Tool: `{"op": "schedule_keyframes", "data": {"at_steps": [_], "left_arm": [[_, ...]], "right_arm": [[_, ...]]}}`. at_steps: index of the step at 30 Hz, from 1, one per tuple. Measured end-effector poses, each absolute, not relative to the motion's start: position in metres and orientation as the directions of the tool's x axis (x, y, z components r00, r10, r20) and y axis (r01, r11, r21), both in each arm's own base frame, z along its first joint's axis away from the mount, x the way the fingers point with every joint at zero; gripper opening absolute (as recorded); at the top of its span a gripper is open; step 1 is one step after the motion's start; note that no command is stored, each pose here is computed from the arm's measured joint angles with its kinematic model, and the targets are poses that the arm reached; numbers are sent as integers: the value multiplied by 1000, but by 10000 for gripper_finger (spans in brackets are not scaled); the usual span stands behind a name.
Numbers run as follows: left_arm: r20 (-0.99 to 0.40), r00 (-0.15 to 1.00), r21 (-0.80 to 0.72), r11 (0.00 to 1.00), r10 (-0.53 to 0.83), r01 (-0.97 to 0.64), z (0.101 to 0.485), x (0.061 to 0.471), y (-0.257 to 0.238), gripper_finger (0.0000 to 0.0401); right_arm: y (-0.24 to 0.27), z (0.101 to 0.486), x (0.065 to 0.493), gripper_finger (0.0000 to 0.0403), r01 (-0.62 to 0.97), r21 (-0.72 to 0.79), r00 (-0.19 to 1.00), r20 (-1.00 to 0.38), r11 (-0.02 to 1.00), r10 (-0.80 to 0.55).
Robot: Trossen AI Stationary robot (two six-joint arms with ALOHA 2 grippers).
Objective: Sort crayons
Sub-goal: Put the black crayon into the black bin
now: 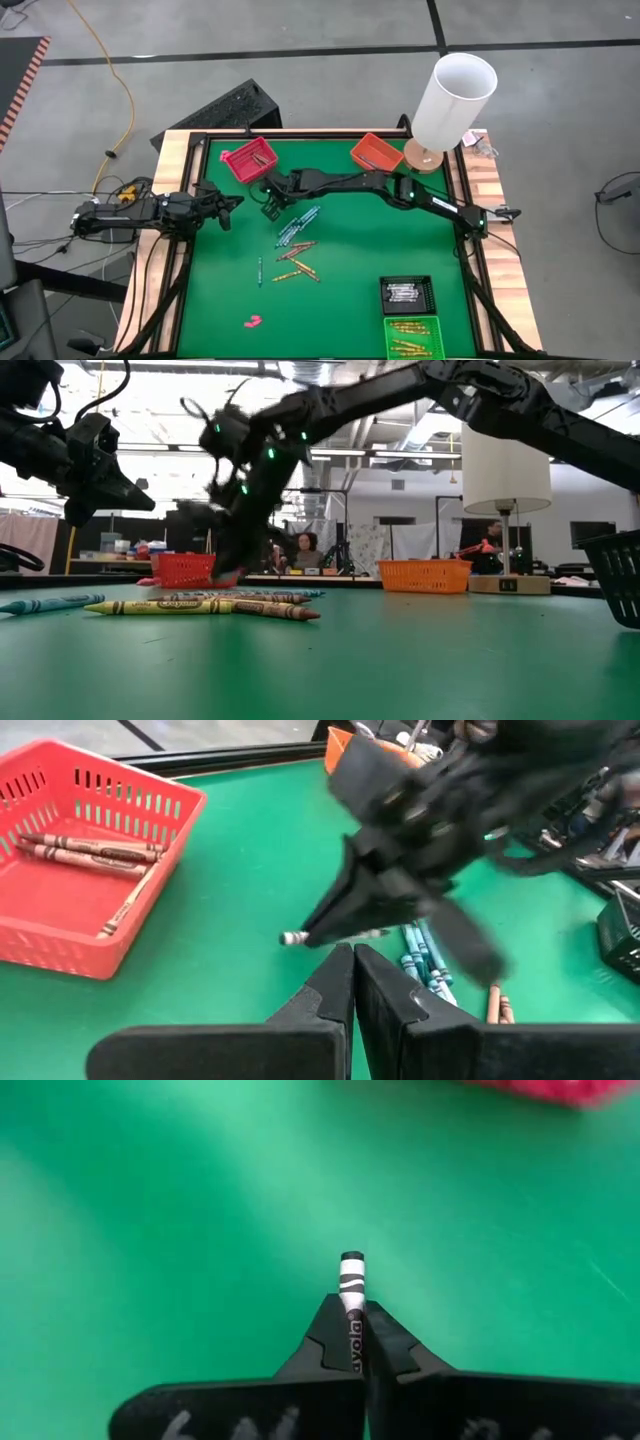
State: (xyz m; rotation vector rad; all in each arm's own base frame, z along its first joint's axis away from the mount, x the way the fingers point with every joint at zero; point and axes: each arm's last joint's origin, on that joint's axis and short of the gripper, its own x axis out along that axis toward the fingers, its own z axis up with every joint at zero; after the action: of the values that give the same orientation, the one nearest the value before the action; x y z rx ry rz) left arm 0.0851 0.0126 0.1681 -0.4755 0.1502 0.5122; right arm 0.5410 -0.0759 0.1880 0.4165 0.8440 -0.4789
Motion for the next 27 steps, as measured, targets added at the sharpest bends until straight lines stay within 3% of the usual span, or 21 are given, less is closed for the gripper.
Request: {"op": "schedule_keyframes", "data": {"at_steps": [5, 21, 27], "left_arm": [[-254, 864, -401, 765, 435, -504, 168, 85, 13, 0], [-253, 860, -430, 745, 443, -510, 168, 85, 13, 0], [-251, 853, -436, 733, 458, -522, 168, 85, 13, 0]], "right_arm": [[-71, 227, 526, 2, 489, 194, 585, -796, 850, -155], [23, 351, 408, 0, 349, 50, 300, -952, 936, -61], [72, 399, 356, 0, 326, 38, 375, -923, 944, -92]]}}
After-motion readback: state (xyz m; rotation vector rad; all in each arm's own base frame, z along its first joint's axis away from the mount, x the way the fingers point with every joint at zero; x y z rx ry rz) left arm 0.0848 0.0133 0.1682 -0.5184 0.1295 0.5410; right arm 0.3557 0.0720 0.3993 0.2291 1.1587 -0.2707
